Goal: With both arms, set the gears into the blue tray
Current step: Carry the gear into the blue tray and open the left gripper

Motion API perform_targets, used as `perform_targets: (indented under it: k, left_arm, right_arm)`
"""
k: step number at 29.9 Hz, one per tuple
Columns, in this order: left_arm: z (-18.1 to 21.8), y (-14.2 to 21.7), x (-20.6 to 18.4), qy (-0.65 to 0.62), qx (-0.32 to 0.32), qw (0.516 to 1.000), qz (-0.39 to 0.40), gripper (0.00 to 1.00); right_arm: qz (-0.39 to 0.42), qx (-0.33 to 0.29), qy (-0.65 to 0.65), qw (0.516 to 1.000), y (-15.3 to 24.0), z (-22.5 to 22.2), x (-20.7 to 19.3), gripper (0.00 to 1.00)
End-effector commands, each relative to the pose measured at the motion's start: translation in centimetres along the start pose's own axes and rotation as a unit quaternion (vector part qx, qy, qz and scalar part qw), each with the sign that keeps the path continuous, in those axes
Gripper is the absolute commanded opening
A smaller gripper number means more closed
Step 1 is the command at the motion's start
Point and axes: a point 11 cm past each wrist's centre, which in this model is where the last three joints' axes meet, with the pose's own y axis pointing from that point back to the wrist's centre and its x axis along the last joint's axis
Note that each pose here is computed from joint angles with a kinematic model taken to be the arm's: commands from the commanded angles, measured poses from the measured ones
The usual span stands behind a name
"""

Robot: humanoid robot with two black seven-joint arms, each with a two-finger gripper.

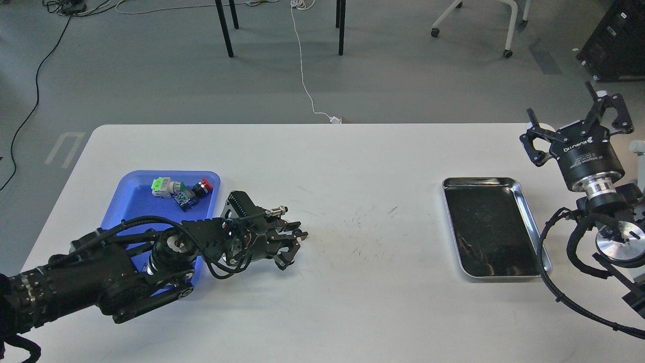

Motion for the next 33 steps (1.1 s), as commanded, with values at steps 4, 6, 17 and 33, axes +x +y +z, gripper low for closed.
perform_targets:
  k: [4,6,17,33]
  left_arm:
    - [-0.8,1.5,2.3,0.011,0.003,0.999,0.038,0.11]
    - [-1.9,2.7,3.8,0.029,0.014,0.998,0.063,0.11]
    - [-12.0,15.0,0.3,0.076,0.125,0.989,0.032,0.13]
    - [-15.3,16.2,-9.2,0.161,0.208,0.964,-0.042,0.18]
  right_arm:
    - [-0.008,0.005,0.006,1.0,-0.5,-0.6,-0.5,0.97]
    - [-0.011,0.007,0.009,1.0,-0.7,-1.0,-0.7,0.97]
    - [-0.015,0.007,0.021,1.0,-0.9,-1.5,-0.8,0.97]
    - [-0.028,0.003,0.042,0.999,-2.1,-1.3,-2.1,0.97]
